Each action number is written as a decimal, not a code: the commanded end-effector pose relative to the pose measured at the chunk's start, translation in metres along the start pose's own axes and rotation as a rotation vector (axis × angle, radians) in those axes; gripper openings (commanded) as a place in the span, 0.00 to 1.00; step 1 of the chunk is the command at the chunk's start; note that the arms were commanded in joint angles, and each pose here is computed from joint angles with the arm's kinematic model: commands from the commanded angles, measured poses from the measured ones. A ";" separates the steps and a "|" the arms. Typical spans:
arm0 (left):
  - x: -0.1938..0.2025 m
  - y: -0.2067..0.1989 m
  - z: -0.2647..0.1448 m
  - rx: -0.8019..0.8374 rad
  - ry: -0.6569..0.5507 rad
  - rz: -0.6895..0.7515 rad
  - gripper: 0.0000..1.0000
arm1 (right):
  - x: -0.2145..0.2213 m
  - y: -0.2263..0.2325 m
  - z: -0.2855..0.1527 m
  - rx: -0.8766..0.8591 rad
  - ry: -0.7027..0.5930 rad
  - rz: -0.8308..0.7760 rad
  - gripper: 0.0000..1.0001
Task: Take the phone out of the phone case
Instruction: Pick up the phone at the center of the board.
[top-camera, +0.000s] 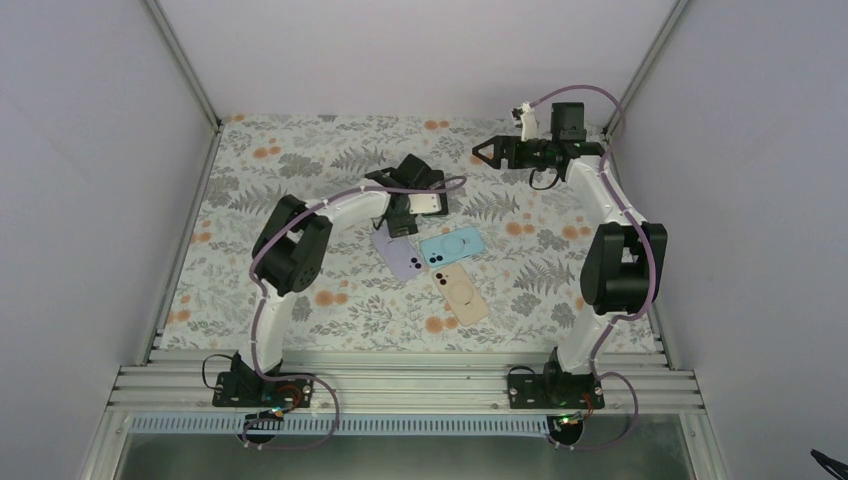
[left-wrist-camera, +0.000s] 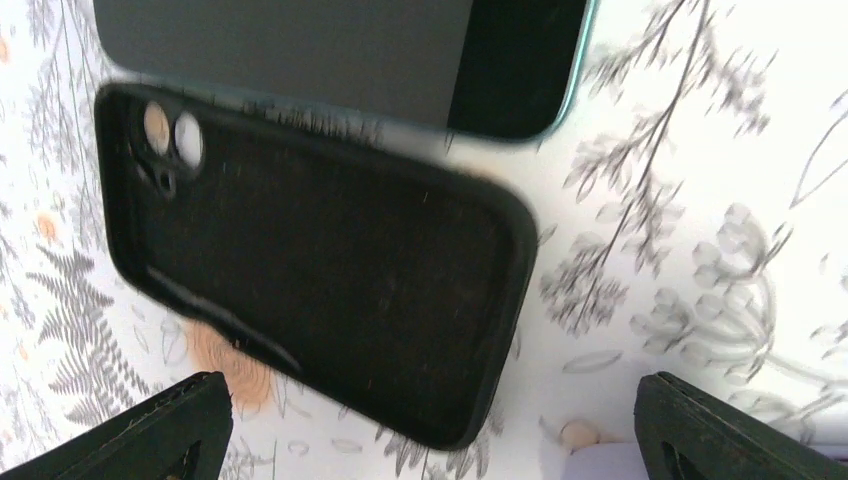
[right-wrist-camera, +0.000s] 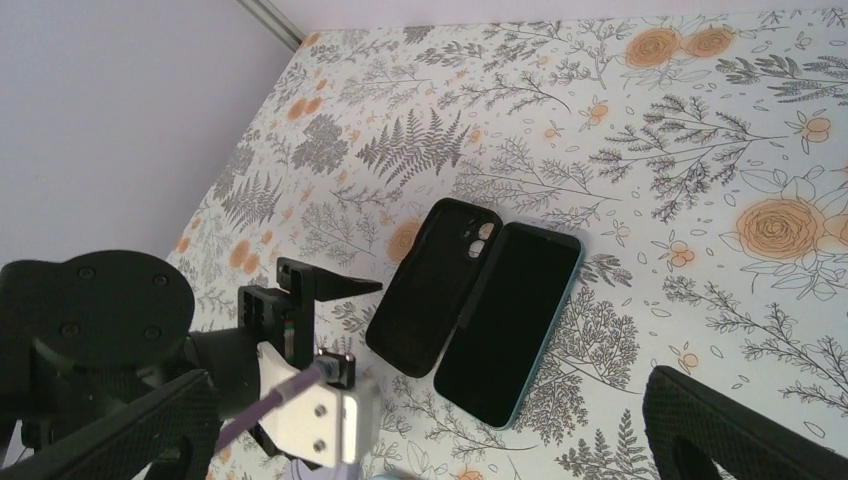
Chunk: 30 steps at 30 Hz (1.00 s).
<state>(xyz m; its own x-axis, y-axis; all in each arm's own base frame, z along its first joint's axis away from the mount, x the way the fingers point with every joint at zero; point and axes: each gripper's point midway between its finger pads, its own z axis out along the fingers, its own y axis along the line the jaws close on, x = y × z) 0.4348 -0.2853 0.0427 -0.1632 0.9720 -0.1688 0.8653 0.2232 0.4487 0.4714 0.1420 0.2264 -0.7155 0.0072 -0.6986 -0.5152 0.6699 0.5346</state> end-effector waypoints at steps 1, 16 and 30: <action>0.041 0.004 -0.011 0.020 0.081 0.005 1.00 | 0.000 -0.002 -0.001 -0.020 -0.010 -0.013 0.99; 0.109 -0.093 -0.053 0.236 0.079 0.003 1.00 | 0.004 0.000 -0.002 -0.031 -0.010 -0.013 0.99; 0.078 -0.103 -0.119 0.432 -0.283 0.360 1.00 | 0.008 0.000 0.001 -0.044 -0.001 -0.011 0.99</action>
<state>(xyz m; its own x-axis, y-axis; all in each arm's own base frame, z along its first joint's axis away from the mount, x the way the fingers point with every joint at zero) 0.2741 -0.2179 0.0748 0.0637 0.9624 -0.2641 0.9908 -0.0292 0.1324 0.4668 0.1452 0.2206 -0.7236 0.0061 -0.6902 -0.5232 0.6473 0.5543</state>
